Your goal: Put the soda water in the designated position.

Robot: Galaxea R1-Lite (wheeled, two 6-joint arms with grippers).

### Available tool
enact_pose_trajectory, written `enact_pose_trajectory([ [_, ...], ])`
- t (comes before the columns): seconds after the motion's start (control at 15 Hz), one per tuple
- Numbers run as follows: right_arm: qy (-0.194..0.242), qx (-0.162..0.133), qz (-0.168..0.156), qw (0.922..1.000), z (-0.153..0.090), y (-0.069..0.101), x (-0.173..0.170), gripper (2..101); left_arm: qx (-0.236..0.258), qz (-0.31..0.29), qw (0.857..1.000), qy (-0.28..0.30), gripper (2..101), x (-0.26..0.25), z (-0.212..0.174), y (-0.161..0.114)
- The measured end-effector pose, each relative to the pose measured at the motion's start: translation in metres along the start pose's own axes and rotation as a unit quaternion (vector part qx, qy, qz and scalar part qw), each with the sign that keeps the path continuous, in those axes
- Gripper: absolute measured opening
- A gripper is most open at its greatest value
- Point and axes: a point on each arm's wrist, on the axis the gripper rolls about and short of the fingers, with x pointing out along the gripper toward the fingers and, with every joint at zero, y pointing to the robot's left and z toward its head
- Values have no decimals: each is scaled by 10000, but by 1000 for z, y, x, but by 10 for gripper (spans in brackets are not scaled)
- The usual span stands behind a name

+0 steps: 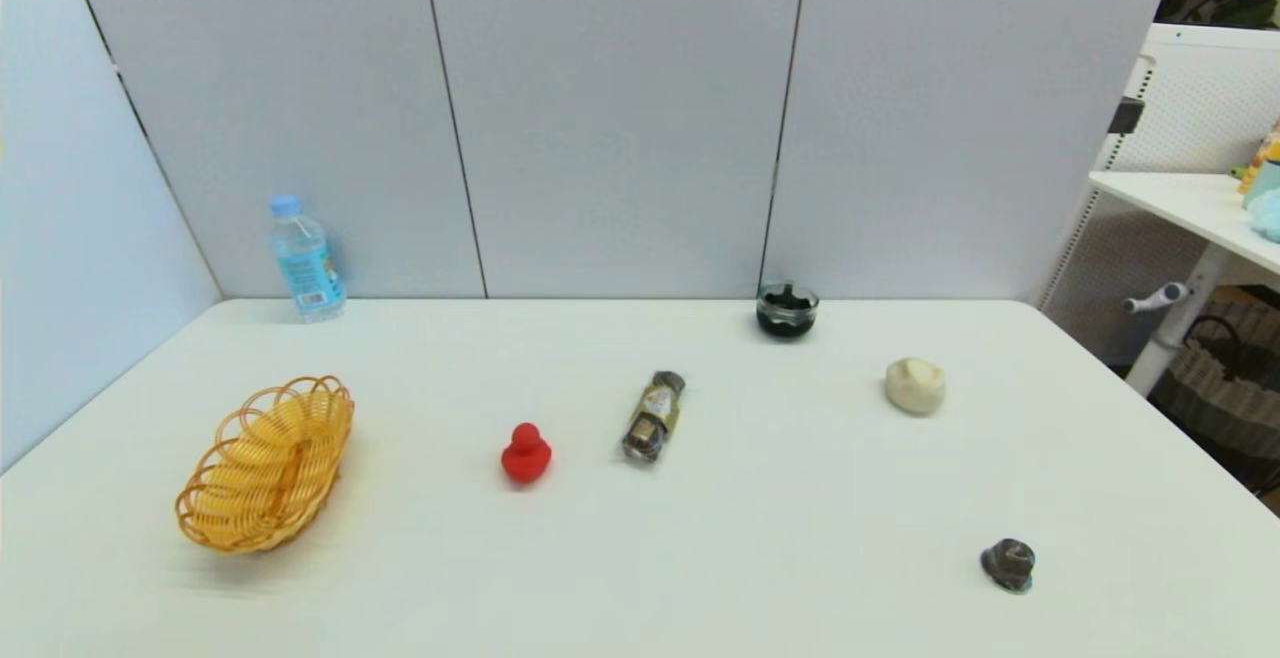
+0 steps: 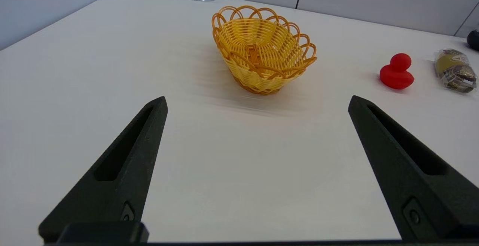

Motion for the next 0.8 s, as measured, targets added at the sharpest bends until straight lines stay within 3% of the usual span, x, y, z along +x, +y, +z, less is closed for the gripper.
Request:
enact_pose_trajectory([
  [0.67, -2, 2, 0, 10000, 0, 0, 0, 980, 1178, -373, 9923, -13, 978, 0, 0, -2],
  [0.8, -2, 2, -2, 10000, 0, 0, 0, 980, 1212, -388, 9919, -27, 978, 0, 0, -2],
])
